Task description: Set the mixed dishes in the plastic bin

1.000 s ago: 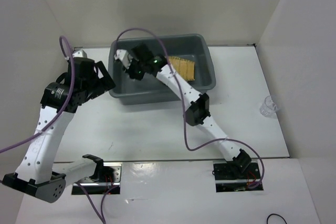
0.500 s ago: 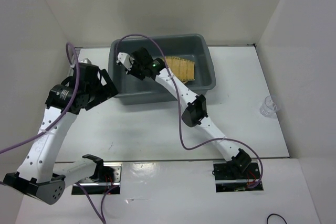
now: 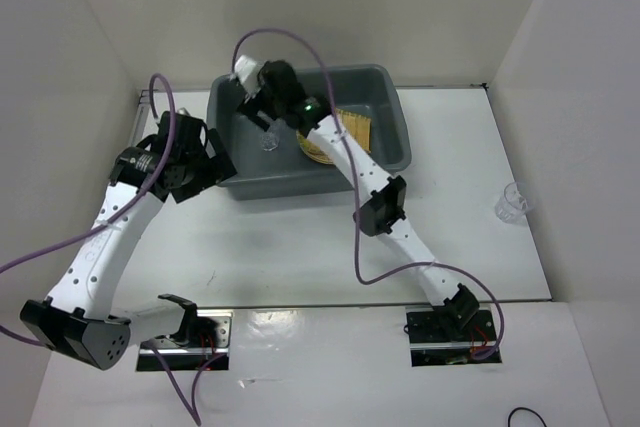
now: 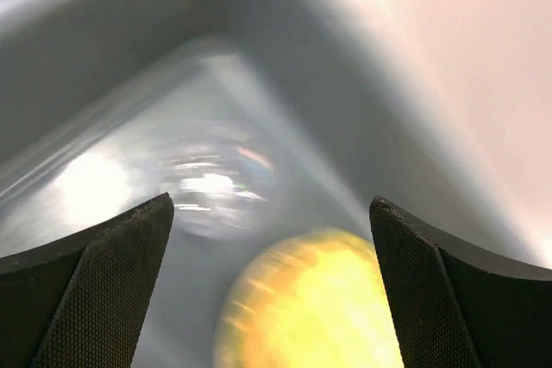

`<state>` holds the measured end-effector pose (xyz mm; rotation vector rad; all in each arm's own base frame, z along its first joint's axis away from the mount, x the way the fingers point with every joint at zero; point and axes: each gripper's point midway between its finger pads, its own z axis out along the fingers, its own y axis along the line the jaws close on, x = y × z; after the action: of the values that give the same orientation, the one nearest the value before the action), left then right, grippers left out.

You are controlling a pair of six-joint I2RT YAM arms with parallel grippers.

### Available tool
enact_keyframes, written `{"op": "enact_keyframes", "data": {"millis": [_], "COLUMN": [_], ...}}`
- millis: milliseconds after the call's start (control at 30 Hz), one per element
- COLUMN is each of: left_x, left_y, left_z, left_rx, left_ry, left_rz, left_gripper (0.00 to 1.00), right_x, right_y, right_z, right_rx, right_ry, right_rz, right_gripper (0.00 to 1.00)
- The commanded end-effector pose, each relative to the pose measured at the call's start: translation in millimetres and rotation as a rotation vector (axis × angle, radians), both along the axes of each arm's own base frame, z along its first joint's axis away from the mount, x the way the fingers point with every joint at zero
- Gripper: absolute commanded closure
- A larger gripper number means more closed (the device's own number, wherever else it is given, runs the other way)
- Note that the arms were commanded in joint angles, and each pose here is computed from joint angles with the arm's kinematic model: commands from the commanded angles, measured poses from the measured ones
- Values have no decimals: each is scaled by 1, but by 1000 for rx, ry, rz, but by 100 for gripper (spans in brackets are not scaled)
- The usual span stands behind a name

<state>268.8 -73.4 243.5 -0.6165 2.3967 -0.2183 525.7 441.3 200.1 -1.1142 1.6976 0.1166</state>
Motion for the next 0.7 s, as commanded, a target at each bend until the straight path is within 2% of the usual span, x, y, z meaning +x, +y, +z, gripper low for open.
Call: {"op": "enact_keyframes", "data": {"millis": [0,33,67,100,133,200,233,300,333,367,400,500,567,600,633,667], "left_x": [7,6,5,0,-4,-7,-8,-9,-6,-3,-1,16,22,24,29,32], "left_y": [2,5,7,8,9,13,13,13,11,7,10,1,1,0,-1,-2], "left_z": [18,26,26,19,23,17,18,13,12,10,7,1,4,5,7,9], "left_rx": [0,2,0,4,-10,-9,-12,-8,-8,-10,0,6,23,23,20,17], "left_ry": [-70,-110,-125,-112,-138,-135,-147,-134,-132,-127,-115,-78,-79,-81,-91,-103], "left_rz": [-4,7,21,21,28,37,38,38,24,2,4,-35,-54,-54,-54,-54], "left_gripper": [1,1,1,1,1,1,1,1,1,1,1,1,1,1,1,1], "right_x": [17,19,29,29,30,15,6,-16,-15,-29,-38,-60,-69,-84,-102,-95], "right_y": [-145,-200,-253,-293,-375,-446,-498,-563,-575,-613,-621,-623,-612,-611,-605,-613], "right_z": [221,212,203,200,185,173,131,144,143,147,154,99,92,49,76,88], "right_rx": [317,222,102,46,-42,21,-6,-62,11,44,72,89,107,112,150,163], "right_ry": [-279,-283,-287,-276,-215,-86,92,77,100,109,113,361,399,521,440,301], "right_rz": [-426,-646,-764,-864,-1015,-1108,-1144,-1264,-1217,-1264,-1257,-1187,-1151,-1163,-1151,-1170], "right_gripper": [1,1,1,1,1,1,1,1,1,1,1,1,1,1,1,1]}}
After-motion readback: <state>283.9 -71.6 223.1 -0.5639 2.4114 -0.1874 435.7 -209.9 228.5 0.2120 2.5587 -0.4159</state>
